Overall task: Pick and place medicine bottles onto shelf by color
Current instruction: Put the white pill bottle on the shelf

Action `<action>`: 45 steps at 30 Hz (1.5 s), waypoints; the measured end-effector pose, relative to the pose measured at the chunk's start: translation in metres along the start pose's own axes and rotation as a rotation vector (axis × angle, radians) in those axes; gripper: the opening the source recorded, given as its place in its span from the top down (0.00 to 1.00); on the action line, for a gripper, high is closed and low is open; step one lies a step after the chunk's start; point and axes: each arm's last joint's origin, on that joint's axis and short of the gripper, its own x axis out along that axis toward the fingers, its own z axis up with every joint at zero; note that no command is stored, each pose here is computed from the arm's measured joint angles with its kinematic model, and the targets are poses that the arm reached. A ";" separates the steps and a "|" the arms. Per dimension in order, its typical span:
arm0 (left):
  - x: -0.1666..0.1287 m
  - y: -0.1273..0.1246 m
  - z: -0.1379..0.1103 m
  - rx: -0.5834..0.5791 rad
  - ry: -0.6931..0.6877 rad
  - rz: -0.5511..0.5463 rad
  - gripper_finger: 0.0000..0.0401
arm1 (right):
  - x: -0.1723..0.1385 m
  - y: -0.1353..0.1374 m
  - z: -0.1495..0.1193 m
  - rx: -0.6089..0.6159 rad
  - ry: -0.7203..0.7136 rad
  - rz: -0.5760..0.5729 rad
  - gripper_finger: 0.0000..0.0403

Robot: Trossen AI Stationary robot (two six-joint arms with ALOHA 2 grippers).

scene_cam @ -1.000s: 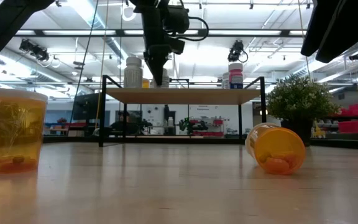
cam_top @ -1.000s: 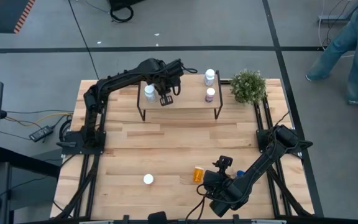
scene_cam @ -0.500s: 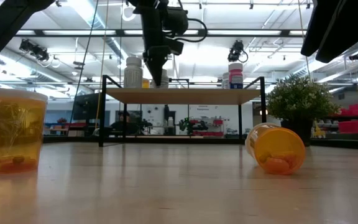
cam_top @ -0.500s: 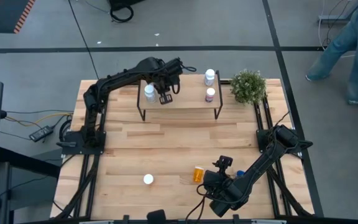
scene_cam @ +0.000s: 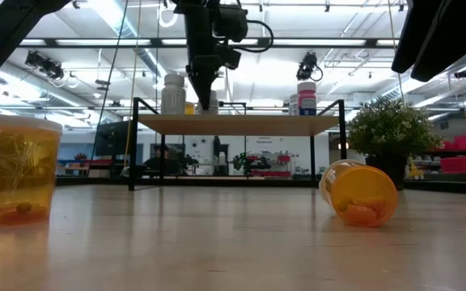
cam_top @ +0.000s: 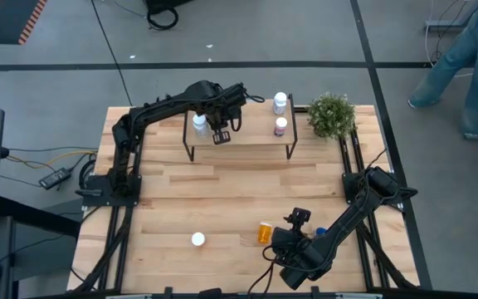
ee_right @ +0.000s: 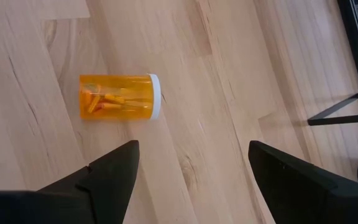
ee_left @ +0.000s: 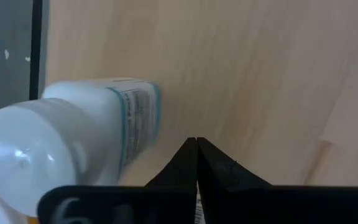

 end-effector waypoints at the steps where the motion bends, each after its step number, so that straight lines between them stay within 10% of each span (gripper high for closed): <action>1: 0.000 -0.001 0.000 0.003 0.001 -0.001 0.99 | 0.000 0.000 0.000 0.000 0.000 0.000 0.23; 45: 0.003 0.020 -0.003 -0.074 0.009 0.101 0.96 | 0.000 0.001 0.001 0.010 -0.007 0.013 0.23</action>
